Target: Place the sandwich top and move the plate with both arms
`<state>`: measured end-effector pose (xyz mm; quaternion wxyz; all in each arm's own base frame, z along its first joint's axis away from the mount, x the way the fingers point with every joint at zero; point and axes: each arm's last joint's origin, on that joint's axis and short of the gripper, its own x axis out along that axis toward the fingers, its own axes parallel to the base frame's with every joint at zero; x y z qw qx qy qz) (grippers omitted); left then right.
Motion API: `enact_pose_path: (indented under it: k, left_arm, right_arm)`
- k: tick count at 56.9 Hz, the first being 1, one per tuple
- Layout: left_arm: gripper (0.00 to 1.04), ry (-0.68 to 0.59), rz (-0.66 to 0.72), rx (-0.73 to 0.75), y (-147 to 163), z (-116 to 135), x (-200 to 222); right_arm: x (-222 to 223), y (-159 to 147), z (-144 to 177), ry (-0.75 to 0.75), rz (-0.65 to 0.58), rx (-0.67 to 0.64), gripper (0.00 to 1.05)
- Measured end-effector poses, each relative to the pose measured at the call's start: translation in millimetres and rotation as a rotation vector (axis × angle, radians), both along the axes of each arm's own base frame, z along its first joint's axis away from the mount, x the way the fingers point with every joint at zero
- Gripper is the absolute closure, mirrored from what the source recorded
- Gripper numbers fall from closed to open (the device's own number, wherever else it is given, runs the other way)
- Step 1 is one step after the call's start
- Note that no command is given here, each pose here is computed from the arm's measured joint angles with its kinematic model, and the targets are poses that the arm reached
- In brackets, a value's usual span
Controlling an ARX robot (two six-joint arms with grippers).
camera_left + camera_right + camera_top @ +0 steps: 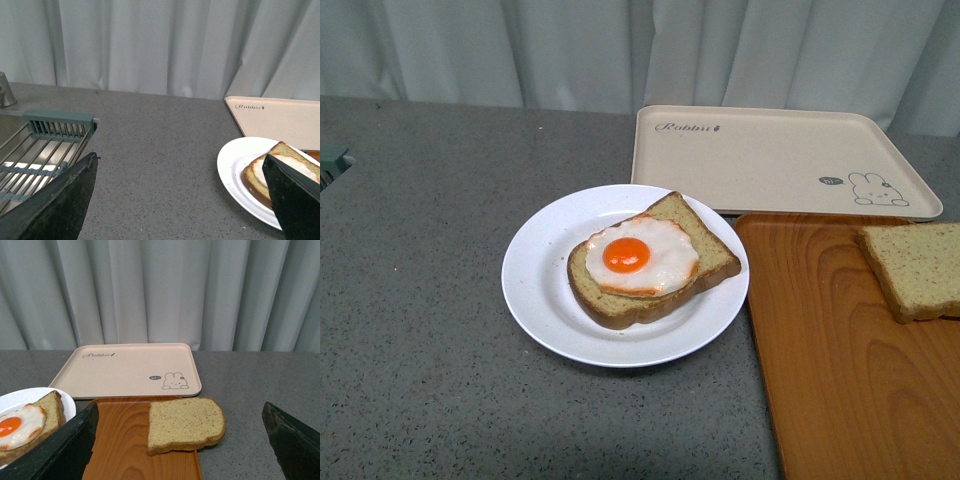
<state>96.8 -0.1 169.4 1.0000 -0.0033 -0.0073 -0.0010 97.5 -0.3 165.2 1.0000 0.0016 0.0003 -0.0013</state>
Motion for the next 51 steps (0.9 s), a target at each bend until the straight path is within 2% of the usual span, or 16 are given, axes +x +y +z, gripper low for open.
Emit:
enact_pose_path:
  k: [38,45,51]
  left_arm:
    - [0.06,0.0,0.0,0.0,0.0,0.0,0.0]
    - [0.06,0.0,-0.001,0.0,0.0,0.0,0.0]
    - [0.06,0.0,0.001,0.0,0.0,0.0,0.0]
  right_arm:
    - [0.1,0.1,-0.2,0.003,0.004,0.0,0.09]
    - [0.7,-0.2,-2.9,0.219,0.206,-0.012,0.09]
    - [4.9,-3.1,-4.8,0.264,0.244,0.017,0.09]
